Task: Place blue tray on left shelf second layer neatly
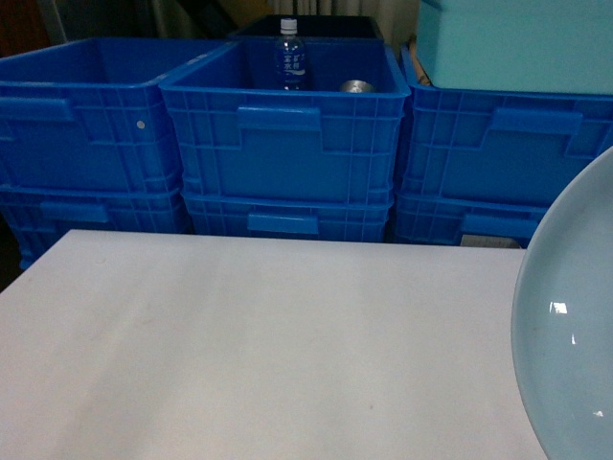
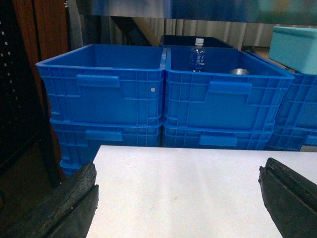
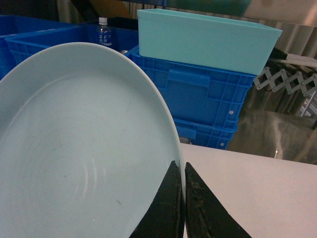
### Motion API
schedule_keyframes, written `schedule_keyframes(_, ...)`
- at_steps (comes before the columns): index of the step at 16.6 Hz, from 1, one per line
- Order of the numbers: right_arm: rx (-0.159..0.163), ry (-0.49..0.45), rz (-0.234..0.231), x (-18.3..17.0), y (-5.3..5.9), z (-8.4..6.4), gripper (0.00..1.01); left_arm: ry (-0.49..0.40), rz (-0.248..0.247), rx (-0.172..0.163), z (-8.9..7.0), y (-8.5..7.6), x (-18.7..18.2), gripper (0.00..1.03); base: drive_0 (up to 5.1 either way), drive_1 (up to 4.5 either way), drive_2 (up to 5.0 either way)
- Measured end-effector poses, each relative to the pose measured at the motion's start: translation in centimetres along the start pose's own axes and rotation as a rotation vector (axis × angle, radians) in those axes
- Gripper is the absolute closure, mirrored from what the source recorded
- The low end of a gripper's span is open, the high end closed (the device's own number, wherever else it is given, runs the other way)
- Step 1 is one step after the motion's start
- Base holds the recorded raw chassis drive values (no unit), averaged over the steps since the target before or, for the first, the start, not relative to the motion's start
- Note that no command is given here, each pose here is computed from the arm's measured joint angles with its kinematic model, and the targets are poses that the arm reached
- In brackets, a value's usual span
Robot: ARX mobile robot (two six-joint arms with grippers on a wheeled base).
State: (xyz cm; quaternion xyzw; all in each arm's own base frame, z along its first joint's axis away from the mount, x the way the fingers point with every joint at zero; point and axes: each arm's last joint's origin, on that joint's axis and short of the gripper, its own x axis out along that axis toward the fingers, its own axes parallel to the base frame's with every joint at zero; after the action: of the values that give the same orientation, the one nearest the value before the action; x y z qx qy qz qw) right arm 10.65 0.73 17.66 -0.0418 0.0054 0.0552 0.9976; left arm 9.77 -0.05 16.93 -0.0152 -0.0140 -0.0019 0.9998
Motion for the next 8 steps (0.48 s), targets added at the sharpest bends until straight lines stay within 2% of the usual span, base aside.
schedule_keyframes(8, 0.000, 0.000, -0.001, 0.00, 0.00, 0.00, 0.99, 0.000, 0.001, 0.000, 0.00, 0.00, 0.00, 0.05, -1.7, -1.71, -1.7)
